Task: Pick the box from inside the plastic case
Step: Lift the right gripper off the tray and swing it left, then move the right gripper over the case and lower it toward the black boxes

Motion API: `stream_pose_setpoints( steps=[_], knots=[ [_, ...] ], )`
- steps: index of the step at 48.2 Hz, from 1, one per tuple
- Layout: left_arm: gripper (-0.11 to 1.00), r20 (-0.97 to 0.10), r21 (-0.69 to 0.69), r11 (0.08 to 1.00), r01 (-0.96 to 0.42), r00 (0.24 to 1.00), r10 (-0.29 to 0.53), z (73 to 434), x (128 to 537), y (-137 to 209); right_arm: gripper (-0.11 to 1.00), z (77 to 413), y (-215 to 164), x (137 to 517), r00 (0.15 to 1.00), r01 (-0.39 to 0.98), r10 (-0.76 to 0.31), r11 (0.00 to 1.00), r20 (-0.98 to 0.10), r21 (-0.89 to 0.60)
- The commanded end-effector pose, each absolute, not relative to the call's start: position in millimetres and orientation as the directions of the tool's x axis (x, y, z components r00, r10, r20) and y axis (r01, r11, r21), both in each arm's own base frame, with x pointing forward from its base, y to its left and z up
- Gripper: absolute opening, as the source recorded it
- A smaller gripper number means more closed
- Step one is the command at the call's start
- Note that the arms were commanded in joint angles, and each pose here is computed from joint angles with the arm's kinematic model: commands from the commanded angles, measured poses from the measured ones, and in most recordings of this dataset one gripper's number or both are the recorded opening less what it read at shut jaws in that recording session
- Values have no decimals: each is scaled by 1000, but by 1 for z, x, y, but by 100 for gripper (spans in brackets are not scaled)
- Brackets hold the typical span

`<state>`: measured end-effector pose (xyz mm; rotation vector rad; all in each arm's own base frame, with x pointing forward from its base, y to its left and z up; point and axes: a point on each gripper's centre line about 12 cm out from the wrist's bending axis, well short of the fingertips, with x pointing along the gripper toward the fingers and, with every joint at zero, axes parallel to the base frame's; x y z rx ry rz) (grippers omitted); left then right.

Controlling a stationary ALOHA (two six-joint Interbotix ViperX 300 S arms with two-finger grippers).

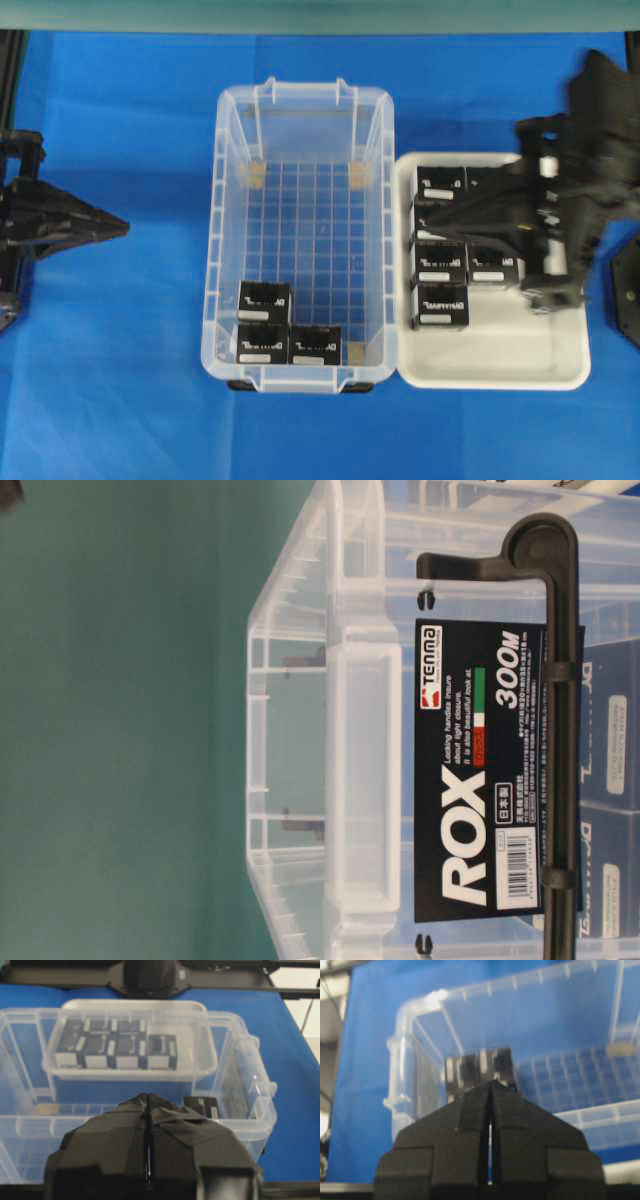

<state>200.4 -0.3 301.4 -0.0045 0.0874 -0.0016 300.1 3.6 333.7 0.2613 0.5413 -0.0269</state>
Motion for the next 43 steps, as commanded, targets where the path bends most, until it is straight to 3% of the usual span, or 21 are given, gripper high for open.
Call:
stream_pose_setpoints(
  steps=[1, 9, 16, 29, 43],
  knots=[
    [-6, -57, -2, 1000, 3, 998, -3, 314, 202, -1, 0, 334, 5, 319, 803, 114, 56, 963, -593, 245],
    [-6, -64, 0, 1000, 5, 998, -5, 313, 202, -1, 0, 323, 6, 360, 666, 140, 73, 965, -743, 220],
    [-6, -61, -6, 1000, 2, 998, -3, 318, 198, -1, 0, 322, 4, 393, 573, 152, 76, 968, -816, 198],
    [-6, -87, -11, 1000, 1, 996, -2, 322, 190, 0, 0, 294, 5, 441, 328, 113, 95, 984, -940, 139],
    [-6, -112, -47, 999, 3, 994, -9, 322, 186, -2, 0, 257, 5, 475, 241, -6, 100, 995, -966, 101]
  ],
)
